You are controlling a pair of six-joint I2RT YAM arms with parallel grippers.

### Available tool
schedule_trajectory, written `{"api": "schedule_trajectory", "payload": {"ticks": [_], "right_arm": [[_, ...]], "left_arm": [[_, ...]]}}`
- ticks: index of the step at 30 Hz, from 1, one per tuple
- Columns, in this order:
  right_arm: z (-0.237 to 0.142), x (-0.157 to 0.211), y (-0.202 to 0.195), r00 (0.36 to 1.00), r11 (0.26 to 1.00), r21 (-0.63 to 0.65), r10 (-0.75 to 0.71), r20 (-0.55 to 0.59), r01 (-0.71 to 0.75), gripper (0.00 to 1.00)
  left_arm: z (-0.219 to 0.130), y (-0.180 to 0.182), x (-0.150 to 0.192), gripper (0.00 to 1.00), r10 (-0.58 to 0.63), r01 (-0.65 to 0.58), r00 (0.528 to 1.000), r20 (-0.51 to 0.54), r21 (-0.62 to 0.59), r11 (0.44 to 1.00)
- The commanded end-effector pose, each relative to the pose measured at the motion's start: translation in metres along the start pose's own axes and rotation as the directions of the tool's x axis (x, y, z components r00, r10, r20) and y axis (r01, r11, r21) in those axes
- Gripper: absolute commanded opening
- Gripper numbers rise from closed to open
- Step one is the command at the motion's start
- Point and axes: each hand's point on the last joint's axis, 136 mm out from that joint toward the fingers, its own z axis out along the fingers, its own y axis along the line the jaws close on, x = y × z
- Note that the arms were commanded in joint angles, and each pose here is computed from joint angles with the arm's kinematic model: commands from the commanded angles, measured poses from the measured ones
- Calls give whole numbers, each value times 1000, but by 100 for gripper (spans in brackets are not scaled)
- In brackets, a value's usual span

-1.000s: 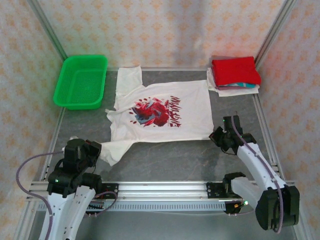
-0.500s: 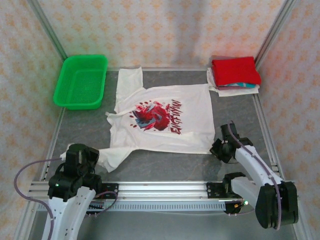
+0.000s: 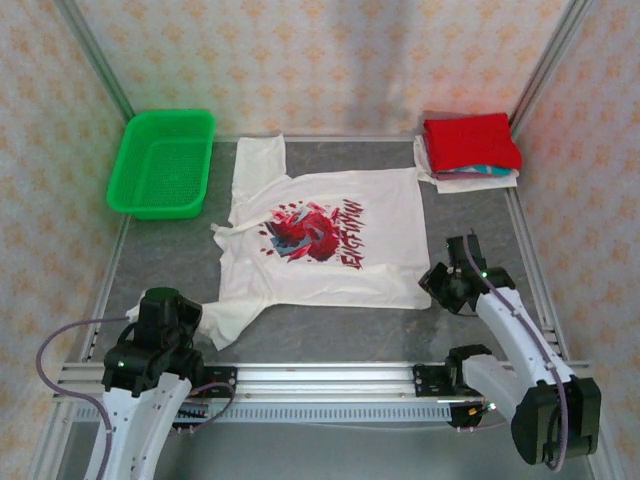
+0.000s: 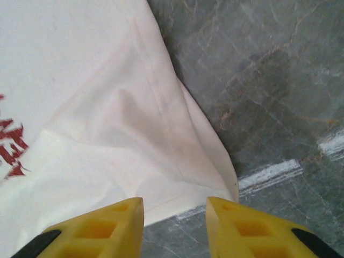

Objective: Fold and stack the t-shirts

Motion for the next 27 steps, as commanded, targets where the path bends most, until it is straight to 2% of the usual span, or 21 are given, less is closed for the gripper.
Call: {"api": "schedule_trajectory", "payload": {"ticks": [1,5,9,14,15,18,22,23,26,27], "right_arm": [[2,-7,-8,1000,997,81,-18,6,17,42],[10,-19,-8,998,994,105,-47,43,42,47],[27,-14,4,996,994,66,-80,-39,82,45],[36,-10,2,992,990,77,-117,-54,121,41],[37,-10,0,991,988,84,-125,-56,129,39],[39,-9,2,988,986,77,-145,-61,150,25],[46,-5,-3,985,983,98,-147,-91,156,18],[48,-3,-4,984,982,98,-150,-98,160,18],[49,-1,-6,983,981,105,-150,-109,162,30],[49,-1,-5,982,981,100,-153,-113,165,27]], "left_arm": [[5,3,-2,0,4,-4,1000,17,-2,1000],[5,6,-2,0,19,-19,1000,18,-11,1000],[8,6,0,0,15,-15,1000,15,-4,1000],[12,11,2,0,15,-15,1000,10,-11,1000],[13,12,2,0,11,-11,1000,10,-10,1000],[16,13,4,0,4,-4,1000,8,-4,1000],[19,15,5,0,2,-2,1000,1,-8,1000],[19,15,5,0,1,-1,1000,1,-7,1000],[19,16,6,0,5,-5,1000,0,-9,1000],[19,16,6,0,6,-6,1000,1,-11,1000]]}}
